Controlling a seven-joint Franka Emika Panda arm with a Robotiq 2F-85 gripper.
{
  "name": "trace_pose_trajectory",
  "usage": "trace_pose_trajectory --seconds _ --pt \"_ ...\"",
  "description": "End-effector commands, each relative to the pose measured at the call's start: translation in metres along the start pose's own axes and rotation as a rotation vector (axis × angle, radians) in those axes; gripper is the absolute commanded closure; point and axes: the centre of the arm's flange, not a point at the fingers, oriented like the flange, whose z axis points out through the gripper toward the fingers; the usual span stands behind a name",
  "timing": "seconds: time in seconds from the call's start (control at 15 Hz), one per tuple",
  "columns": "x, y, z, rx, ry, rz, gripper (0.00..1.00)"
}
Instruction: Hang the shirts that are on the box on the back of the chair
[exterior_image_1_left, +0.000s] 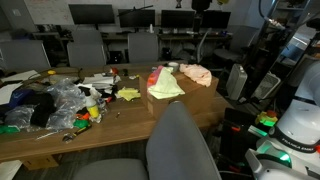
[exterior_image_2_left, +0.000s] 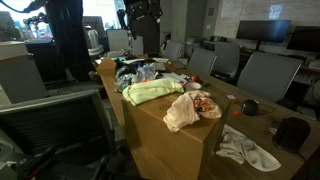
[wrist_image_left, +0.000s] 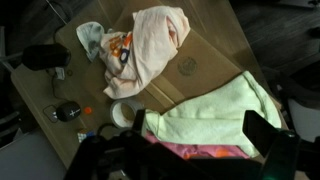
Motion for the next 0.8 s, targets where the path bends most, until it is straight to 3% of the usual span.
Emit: trace_pose_trajectory --seconds 0.0,0.4,0.73 --pt "0.063 0.013 -0.011 0.039 0.051 0.015 0.00" --pt "0.132 0.006 0.014 0.093 0.028 0.032 0.00" --pt "0.163 -0.003 0.052 0.111 -0.026 0.041 0.00"
